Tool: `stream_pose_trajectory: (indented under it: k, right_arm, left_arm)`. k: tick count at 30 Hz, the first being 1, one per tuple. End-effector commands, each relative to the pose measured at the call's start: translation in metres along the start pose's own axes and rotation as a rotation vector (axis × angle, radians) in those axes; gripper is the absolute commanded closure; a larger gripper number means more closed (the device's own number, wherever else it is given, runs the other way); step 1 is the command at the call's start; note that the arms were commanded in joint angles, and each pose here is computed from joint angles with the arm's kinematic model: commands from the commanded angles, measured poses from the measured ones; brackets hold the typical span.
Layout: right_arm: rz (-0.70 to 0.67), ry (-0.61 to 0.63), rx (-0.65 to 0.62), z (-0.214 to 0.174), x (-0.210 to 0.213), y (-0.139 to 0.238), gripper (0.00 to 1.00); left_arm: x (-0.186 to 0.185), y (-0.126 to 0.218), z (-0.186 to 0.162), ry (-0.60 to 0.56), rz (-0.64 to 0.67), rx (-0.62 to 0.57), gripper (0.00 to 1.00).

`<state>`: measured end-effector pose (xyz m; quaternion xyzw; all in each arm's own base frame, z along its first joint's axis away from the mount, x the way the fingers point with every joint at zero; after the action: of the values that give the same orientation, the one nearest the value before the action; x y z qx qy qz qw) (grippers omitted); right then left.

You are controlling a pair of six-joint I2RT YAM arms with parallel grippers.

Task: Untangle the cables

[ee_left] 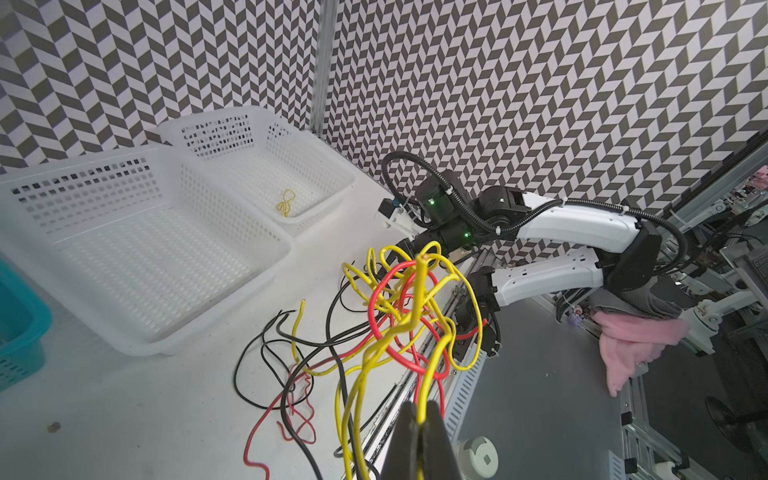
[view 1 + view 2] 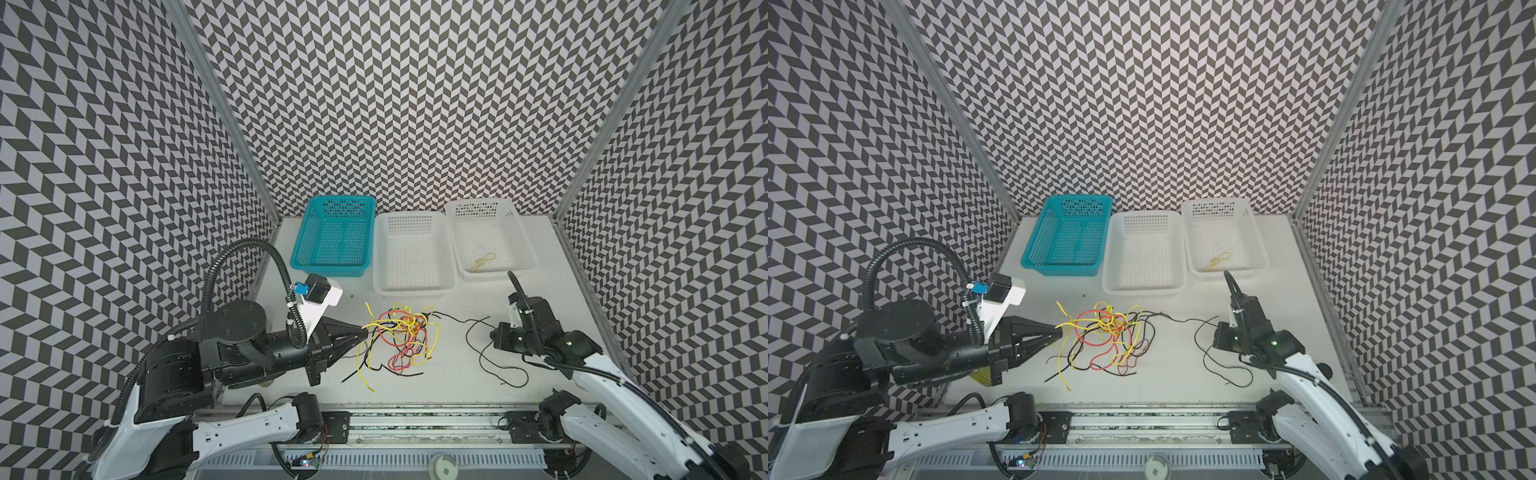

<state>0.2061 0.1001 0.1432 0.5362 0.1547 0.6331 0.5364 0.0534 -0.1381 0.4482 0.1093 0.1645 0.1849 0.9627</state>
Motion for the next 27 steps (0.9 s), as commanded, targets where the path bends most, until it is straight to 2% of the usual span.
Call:
stream_pose_trajectory:
  k: [1,5,6,7,9,12,17,19,23,27]
  right_arm:
    - [0.067,0.041,0.004,0.008,0.016,-0.002,1.0]
    - [0.094,0.058,-0.058,0.019,0.022,0.0,1.0]
    - [0.111,0.086,-0.057,0.021,0.027,0.004,0.97]
    - [0.129,0.103,-0.059,0.023,0.033,0.008,0.91]
    - [0.188,0.154,-0.085,0.028,0.046,0.02,0.7]
    - [0.28,0.255,-0.157,0.031,0.069,0.042,0.53]
    - [0.462,0.474,-0.22,0.017,0.115,0.067,0.45]
    - [0.534,0.526,-0.245,0.01,0.131,0.071,0.42]
    - [0.668,0.553,-0.271,0.007,0.158,0.073,0.39]
    - [0.661,0.542,-0.284,0.016,0.171,0.058,0.37]
  left_arm:
    - [0.003,-0.002,0.014,0.008,0.029,-0.075,1.0]
    - [0.006,-0.007,0.014,0.017,0.044,-0.099,1.0]
    - [0.007,-0.009,0.013,0.016,0.05,-0.097,1.0]
    - [0.009,-0.01,0.012,0.017,0.057,-0.092,1.0]
    - [0.01,-0.014,0.009,0.02,0.06,-0.085,1.0]
    - [0.008,-0.018,0.01,0.024,0.04,-0.086,1.0]
    - [0.006,-0.021,0.014,0.031,0.029,-0.083,1.0]
    - [0.004,-0.021,0.016,0.03,0.013,-0.083,1.0]
    - [0.002,-0.022,0.017,0.032,-0.003,-0.087,1.0]
    - [0.0,-0.022,0.017,0.036,-0.02,-0.092,1.0]
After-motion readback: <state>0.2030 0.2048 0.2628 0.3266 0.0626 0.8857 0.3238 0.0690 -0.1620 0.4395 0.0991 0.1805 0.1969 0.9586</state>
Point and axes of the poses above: each gripper's point midway between its finger pads, its own y axis back along the fingers, its own x axis along the line the jaws close on, z = x × y, the point moved 5 cm from there along y, back along the fingers, and after that the axes turned 5 degrees about -y, right-handed, at the moved point
